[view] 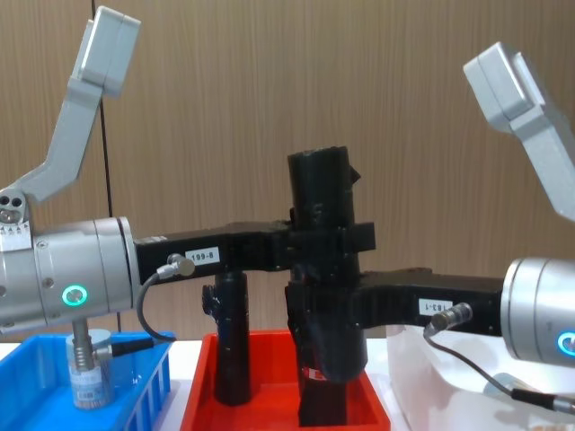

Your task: Pick the cotton swabs from the blue box and place them into the white box.

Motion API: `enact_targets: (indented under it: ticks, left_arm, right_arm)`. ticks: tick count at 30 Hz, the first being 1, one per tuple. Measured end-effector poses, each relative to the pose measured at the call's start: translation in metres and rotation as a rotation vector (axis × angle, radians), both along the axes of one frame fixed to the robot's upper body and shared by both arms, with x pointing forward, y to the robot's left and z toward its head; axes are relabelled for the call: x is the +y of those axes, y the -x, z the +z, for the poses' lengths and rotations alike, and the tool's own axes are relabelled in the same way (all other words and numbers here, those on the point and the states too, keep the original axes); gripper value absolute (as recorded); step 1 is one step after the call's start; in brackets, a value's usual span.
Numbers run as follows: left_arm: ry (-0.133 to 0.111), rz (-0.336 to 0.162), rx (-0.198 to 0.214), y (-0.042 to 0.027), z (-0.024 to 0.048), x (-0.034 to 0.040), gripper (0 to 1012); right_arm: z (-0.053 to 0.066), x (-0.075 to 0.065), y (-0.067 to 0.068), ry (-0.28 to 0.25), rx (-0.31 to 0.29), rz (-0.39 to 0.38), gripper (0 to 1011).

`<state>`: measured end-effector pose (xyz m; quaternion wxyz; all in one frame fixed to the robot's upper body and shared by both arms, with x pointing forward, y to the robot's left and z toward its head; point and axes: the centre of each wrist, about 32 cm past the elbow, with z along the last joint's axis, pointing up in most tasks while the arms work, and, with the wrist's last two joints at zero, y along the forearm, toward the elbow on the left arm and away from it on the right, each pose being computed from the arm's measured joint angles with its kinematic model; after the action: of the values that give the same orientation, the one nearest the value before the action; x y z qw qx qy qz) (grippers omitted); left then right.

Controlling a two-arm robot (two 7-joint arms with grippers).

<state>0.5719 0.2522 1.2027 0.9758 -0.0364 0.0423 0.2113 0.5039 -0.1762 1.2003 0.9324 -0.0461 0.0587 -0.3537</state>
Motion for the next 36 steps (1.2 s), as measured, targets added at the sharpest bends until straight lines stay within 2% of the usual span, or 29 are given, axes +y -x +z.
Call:
enact_targets:
  ticks: [2, 21, 36]
  left_arm:
    - [0.000, 0.000, 0.000, 0.0000, 0.0000, 0.0000, 1004]
    - [0.000, 0.000, 0.000, 0.0000, 0.0000, 0.0000, 1004]
    - [0.000, 0.000, 0.000, 0.0000, 0.0000, 0.0000, 1004]
  right_arm:
    - [0.000, 0.000, 0.000, 0.000, -0.001, 0.000, 483]
    - [-0.003, -0.014, -0.001, -0.009, -0.010, -0.040, 483]
    - [-0.011, -0.029, -0.008, -0.006, -0.026, -0.090, 482]
